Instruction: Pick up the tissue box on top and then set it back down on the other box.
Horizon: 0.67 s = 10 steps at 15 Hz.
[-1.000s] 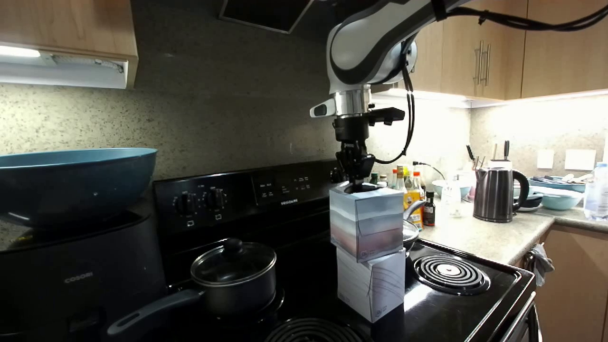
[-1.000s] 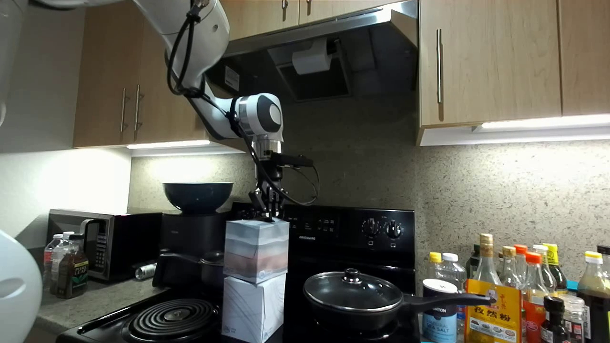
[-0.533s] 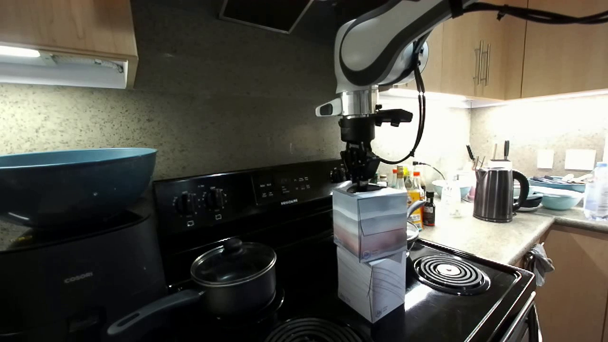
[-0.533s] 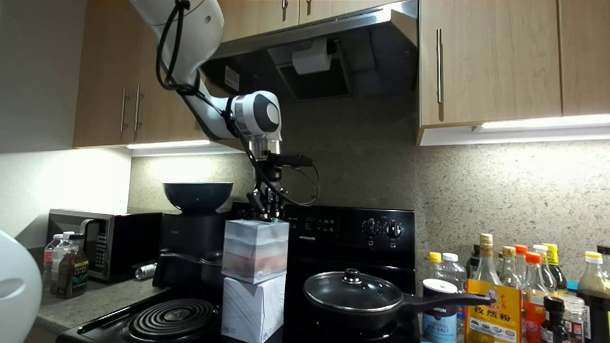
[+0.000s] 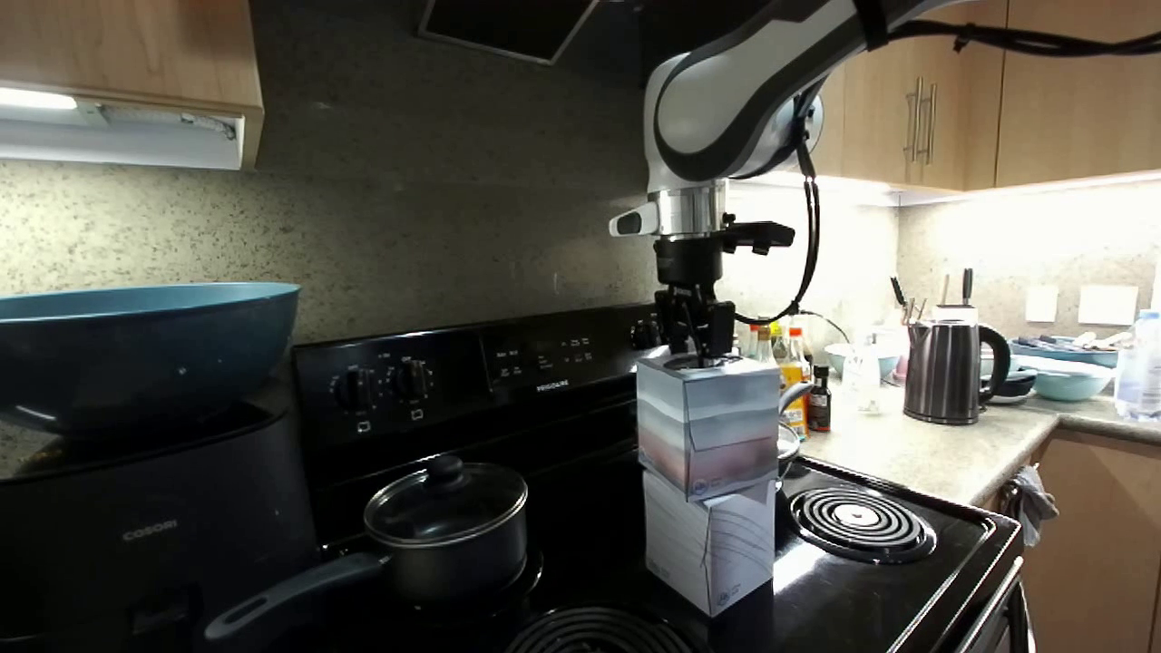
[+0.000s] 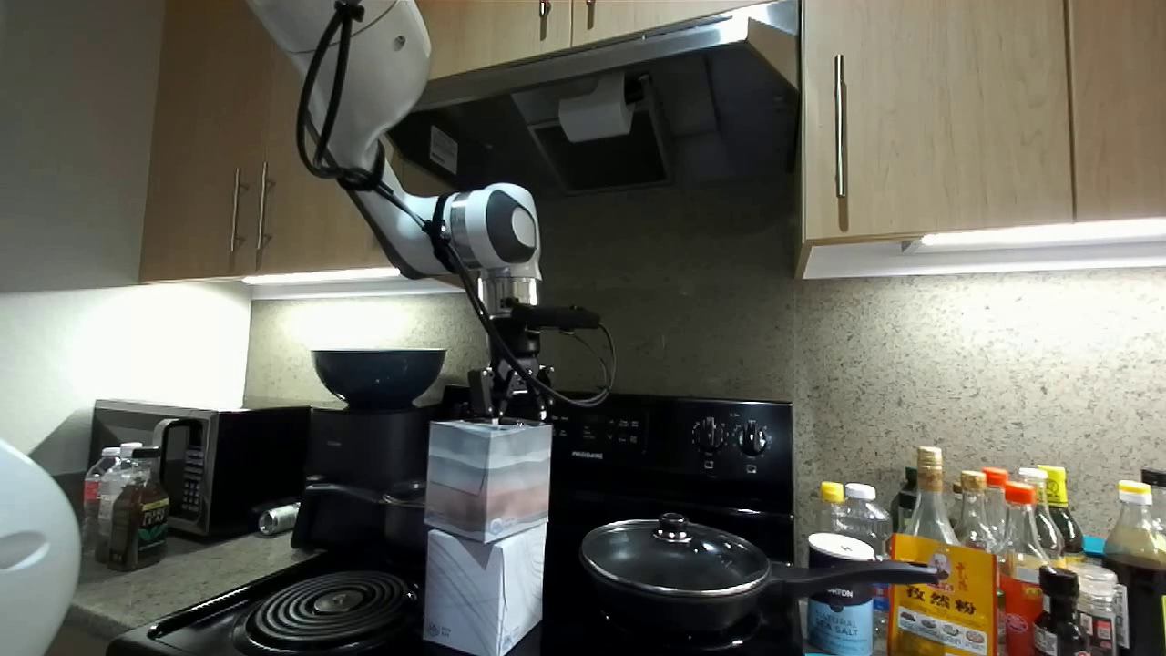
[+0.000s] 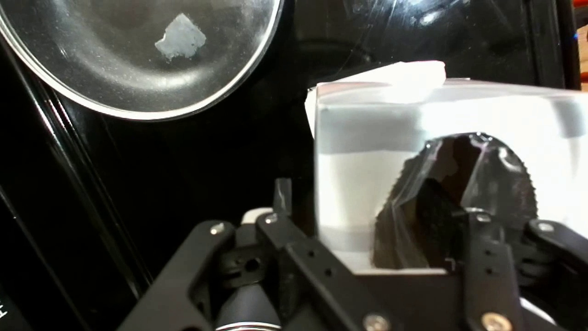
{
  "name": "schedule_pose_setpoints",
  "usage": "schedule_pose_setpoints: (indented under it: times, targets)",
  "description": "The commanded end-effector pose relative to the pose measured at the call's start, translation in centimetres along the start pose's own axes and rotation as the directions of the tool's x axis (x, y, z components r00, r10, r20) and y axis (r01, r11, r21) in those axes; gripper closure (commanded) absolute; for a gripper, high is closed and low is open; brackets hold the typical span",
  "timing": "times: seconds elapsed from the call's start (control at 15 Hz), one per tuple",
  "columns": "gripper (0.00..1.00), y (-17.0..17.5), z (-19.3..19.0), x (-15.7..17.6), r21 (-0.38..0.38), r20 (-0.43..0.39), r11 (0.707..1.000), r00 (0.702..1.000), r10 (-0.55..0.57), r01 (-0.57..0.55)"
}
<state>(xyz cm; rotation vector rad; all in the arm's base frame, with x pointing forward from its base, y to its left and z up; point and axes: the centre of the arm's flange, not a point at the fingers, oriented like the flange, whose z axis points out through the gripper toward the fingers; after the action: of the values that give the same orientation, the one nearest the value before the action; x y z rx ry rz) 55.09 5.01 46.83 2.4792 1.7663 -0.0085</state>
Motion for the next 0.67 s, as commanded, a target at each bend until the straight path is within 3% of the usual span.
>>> schedule_pose_setpoints:
  times: [0.0, 0.6]
  targets:
    - [0.01, -0.7, 0.0, -0.3, -0.024, -0.006, 0.999, 0.999, 0.032, -0.032]
    - [0.0, -0.9, -2.3, -0.4, -0.146, -0.045, 0.985, 0.995, 0.088, -0.093]
